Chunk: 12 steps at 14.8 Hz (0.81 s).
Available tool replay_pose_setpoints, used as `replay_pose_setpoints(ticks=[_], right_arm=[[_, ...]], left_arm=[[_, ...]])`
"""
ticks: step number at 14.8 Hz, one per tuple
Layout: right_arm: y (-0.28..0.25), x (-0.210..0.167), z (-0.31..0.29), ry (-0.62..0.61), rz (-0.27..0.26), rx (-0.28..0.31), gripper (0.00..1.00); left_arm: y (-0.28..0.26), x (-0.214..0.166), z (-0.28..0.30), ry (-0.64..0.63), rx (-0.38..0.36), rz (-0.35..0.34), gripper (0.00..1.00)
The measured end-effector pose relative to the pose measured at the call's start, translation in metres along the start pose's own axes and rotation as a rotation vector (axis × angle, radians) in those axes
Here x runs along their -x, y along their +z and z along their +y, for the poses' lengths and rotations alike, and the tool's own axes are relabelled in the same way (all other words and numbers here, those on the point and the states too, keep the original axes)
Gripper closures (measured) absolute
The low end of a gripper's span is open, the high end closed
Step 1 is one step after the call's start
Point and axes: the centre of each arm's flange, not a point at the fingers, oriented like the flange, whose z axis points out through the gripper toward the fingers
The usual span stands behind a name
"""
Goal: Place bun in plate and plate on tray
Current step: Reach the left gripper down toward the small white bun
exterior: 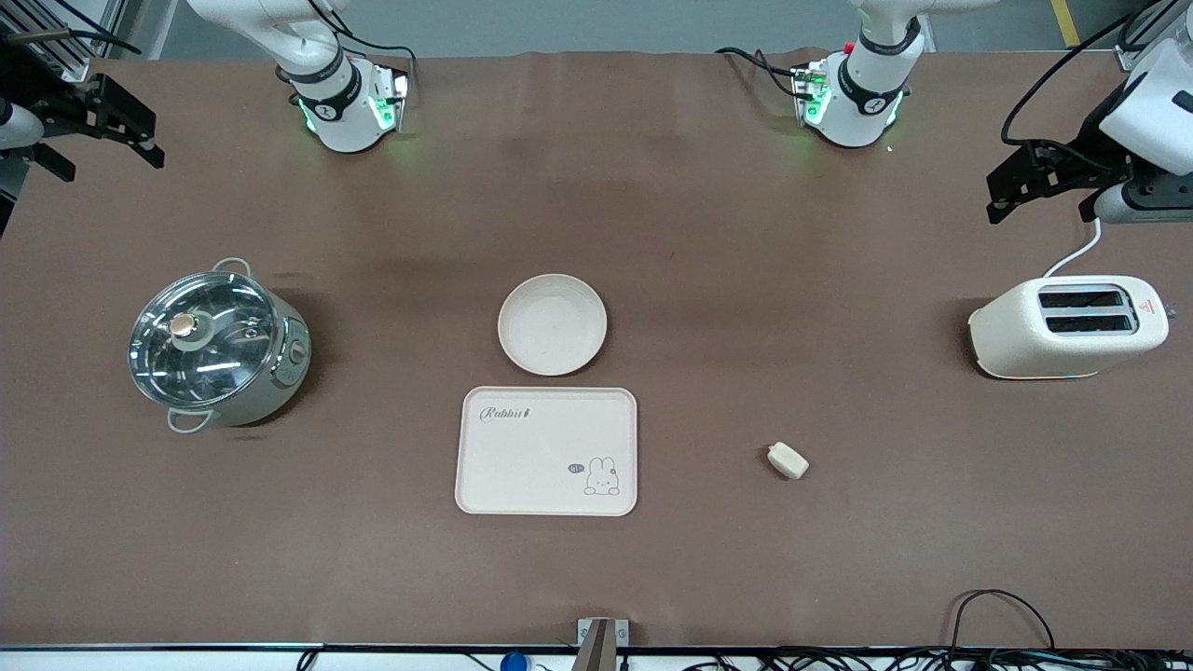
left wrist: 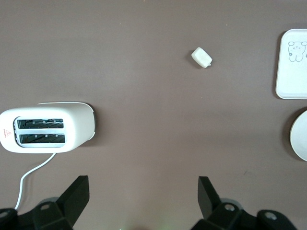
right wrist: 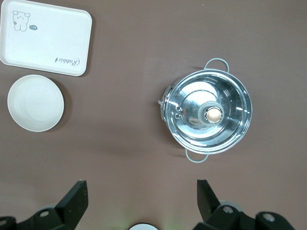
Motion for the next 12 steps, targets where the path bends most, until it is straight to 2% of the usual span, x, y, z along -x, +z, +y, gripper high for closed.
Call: replay_pose_setpoints(ticks=[7, 9, 12], right_arm=[[0.000, 0.008, 0.010, 0.024, -0.033, -0.005, 0.00], [-0.001, 0.010, 0.013, 0.031, -0.033, -0.005, 0.00], [-0.002, 0.010, 0.016, 0.036, -0.030, -0.005, 0.00]], left_arm=[[0.014, -0.012, 0.000, 0.000, 0.004, -0.008, 0.00], [0.043, -0.038, 0.010, 0.010, 0.015, -0.001, 0.00], [0.122, -0.090, 0.049, -0.022, 0.048, 0.020, 0.00]])
